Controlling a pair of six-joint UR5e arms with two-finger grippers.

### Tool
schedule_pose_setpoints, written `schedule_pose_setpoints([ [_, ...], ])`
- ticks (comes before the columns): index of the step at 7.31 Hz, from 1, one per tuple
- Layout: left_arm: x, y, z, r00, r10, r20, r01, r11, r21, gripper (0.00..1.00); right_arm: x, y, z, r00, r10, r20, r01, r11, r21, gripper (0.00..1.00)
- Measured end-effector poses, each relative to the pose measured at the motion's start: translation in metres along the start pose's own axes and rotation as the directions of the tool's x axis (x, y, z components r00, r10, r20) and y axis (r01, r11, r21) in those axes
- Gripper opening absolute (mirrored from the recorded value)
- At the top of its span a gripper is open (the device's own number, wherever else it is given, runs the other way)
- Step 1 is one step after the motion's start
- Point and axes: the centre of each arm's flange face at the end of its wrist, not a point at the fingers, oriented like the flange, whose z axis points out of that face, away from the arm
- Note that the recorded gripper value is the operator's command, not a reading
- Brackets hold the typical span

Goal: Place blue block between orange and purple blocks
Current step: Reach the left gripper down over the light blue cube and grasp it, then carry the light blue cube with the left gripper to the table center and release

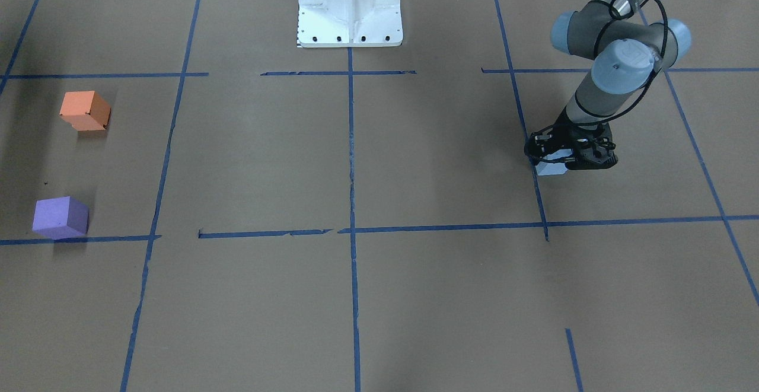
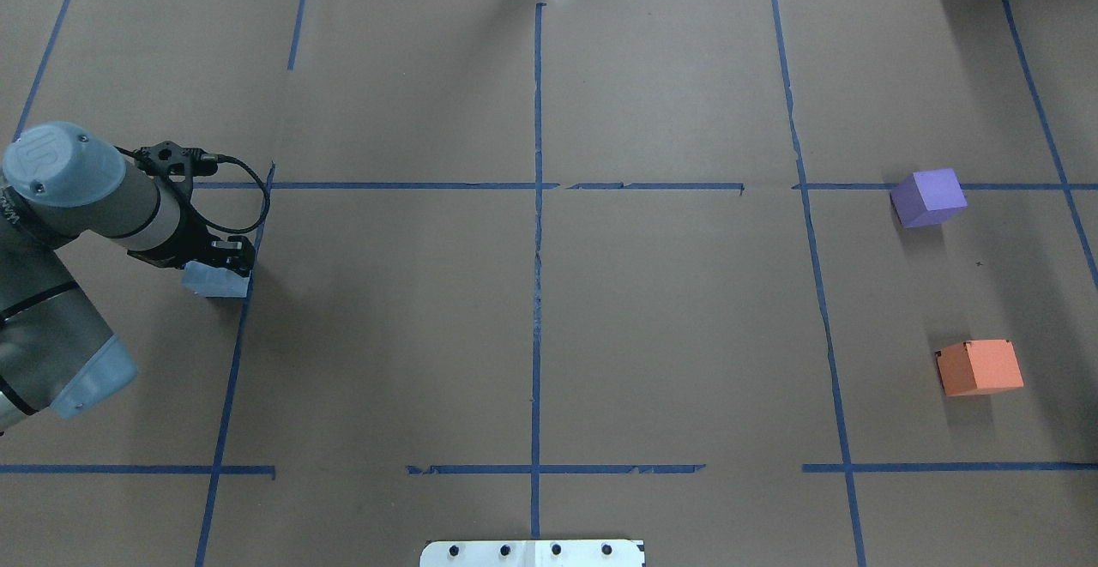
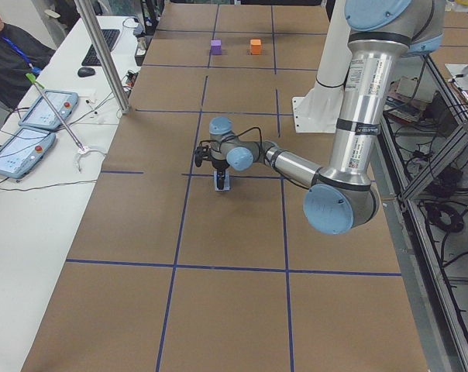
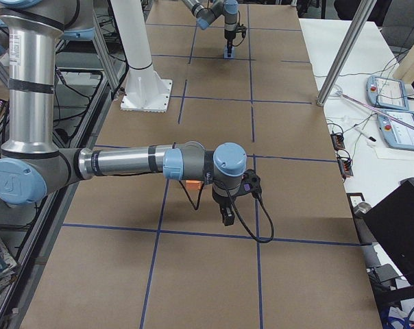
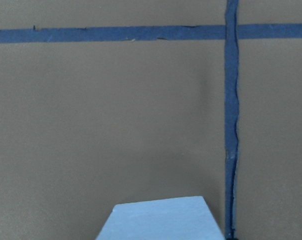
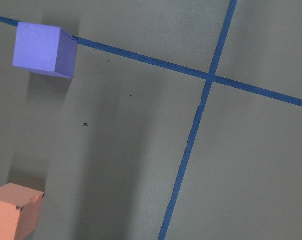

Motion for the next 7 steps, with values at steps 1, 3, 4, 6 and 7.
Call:
schedule_pose_setpoints([
  [1,0.022,-0.009,-0.011,1.0,0.014,-0.028,-0.014,1.0,0.021,0.25,0.0,0.0,0.0,1.0,0.0,0.0,0.0,1.0,0.0,1.0],
  [3,0.093,-0.036,-0.043,0.993,0.059,-0.098,-0.052,0.996,0.075,0.29,0.0,0.002,0.001,1.0,0.001,0.0,-0.001,1.0,-0.001,1.0],
  [4,0.141,-0.042,-0.057,0.992,0.058,-0.114,-0.05,0.996,0.069,0.29,0.0,0.002,0.001,1.0,0.002,0.0,-0.002,1.0,-0.002,1.0],
  [6,0.259,-0.02,-0.06,0.994,0.001,-0.113,0.002,1.0,0.025,0.29,0.001,0.002,0.001,1.0,0.004,0.001,-0.004,1.0,-0.002,1.0],
  [7,0.312,-0.01,-0.048,0.995,-0.023,-0.095,0.027,0.999,0.036,0.3,0.001,0.002,0.001,1.0,0.005,0.001,-0.005,1.0,-0.003,1.0],
])
